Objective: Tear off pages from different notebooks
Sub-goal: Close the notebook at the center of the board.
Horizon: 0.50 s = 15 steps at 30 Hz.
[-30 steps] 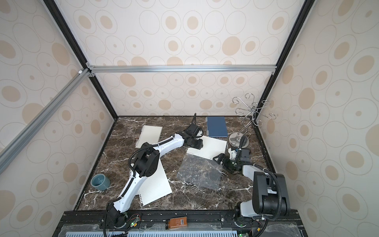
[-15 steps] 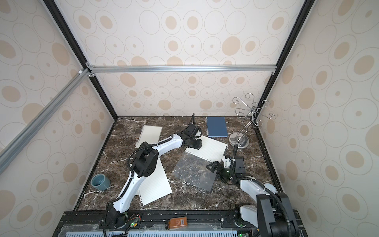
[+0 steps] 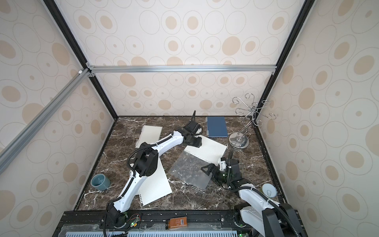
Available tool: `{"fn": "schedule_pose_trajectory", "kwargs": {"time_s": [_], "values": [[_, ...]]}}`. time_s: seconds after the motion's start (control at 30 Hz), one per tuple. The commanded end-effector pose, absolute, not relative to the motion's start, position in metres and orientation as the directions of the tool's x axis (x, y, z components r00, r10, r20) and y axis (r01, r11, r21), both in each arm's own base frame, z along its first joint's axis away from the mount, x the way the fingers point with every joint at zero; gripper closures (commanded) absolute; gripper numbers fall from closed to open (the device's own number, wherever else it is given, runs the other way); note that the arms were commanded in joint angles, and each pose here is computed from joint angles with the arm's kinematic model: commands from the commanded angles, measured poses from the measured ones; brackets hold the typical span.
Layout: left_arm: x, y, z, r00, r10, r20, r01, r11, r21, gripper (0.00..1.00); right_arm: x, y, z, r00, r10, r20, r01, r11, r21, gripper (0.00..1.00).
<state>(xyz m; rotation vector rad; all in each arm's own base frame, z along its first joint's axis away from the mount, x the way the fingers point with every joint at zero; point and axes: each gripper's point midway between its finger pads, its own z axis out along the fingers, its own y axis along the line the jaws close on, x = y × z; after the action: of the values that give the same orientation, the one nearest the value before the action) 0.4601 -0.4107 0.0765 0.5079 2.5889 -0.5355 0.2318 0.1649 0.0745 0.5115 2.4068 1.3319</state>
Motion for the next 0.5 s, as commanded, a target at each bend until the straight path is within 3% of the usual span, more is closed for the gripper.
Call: {"fn": "schedule_pose_trajectory", "kwargs": {"time_s": [0.0, 0.13, 0.47], "values": [[0.476, -0.406, 0.167, -0.765, 0.206, -0.610, 0.448, 0.851, -0.274, 0.55, 0.241, 0.170, 0.093, -0.854, 0.499, -0.147, 0.106, 0.443, 0.890, 0.01], [0.482, -0.391, 0.213, -0.726, 0.174, -0.665, 0.440, 0.861, -0.256, 0.54, 0.240, 0.179, 0.109, -0.850, 0.497, -0.171, 0.062, 0.418, 0.906, 0.01], [0.482, -0.345, 0.243, -0.703, 0.148, -0.696, 0.380, 0.905, -0.191, 0.55, 0.249, 0.172, 0.129, -0.789, 0.575, -0.216, 0.025, 0.381, 0.924, 0.00]]}}
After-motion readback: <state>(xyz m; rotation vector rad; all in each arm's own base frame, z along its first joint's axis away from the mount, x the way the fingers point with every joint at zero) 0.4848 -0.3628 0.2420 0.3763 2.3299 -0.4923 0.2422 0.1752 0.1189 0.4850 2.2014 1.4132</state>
